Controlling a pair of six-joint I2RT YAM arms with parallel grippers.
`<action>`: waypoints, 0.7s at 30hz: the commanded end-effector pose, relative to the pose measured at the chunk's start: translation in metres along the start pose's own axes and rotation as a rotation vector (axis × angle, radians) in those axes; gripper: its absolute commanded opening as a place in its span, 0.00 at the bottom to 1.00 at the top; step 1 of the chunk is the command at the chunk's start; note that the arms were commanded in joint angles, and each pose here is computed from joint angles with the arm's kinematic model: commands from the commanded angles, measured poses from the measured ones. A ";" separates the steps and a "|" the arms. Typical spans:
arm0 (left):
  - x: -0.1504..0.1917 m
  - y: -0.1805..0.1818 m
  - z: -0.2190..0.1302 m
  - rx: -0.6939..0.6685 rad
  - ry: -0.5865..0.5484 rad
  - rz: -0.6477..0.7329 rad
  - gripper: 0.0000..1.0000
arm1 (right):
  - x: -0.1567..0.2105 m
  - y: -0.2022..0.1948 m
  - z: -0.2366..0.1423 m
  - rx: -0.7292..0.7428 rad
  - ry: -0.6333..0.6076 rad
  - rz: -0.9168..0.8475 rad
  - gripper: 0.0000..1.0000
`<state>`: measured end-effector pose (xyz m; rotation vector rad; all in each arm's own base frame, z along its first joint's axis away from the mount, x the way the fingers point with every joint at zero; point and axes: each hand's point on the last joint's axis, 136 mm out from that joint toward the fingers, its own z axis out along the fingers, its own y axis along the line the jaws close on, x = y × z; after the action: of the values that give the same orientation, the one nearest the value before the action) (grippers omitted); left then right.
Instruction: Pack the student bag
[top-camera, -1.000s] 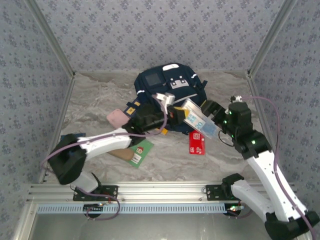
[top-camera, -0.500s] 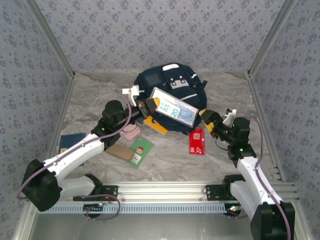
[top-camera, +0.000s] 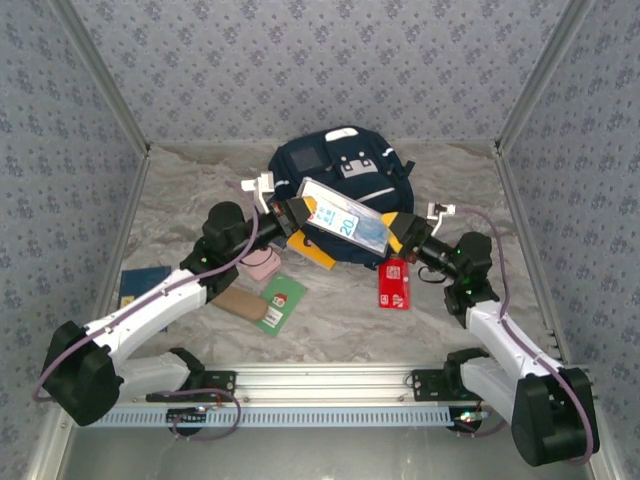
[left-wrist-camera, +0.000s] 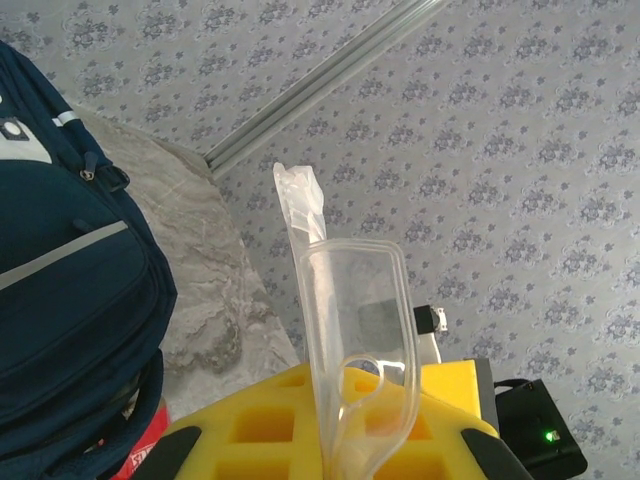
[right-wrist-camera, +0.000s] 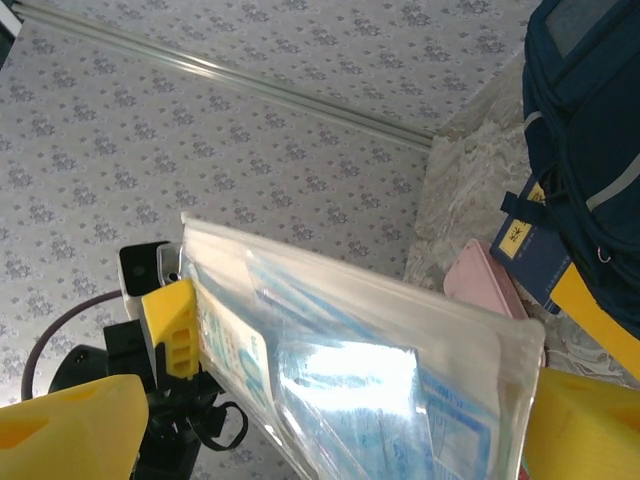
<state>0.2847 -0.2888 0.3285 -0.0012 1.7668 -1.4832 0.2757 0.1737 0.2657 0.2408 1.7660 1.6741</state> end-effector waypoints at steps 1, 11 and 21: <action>-0.019 -0.024 -0.002 0.077 -0.061 0.005 0.00 | 0.008 0.012 0.003 -0.039 0.019 -0.021 0.88; -0.011 -0.007 0.008 0.049 -0.042 -0.030 0.00 | 0.016 0.019 0.004 -0.047 0.022 -0.011 0.48; 0.004 0.009 0.018 -0.044 0.065 0.033 0.19 | 0.006 0.007 -0.012 0.034 -0.057 -0.017 0.06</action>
<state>0.2962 -0.2977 0.3105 -0.0318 1.8255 -1.4835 0.2564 0.1794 0.2769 0.2301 1.7480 1.6781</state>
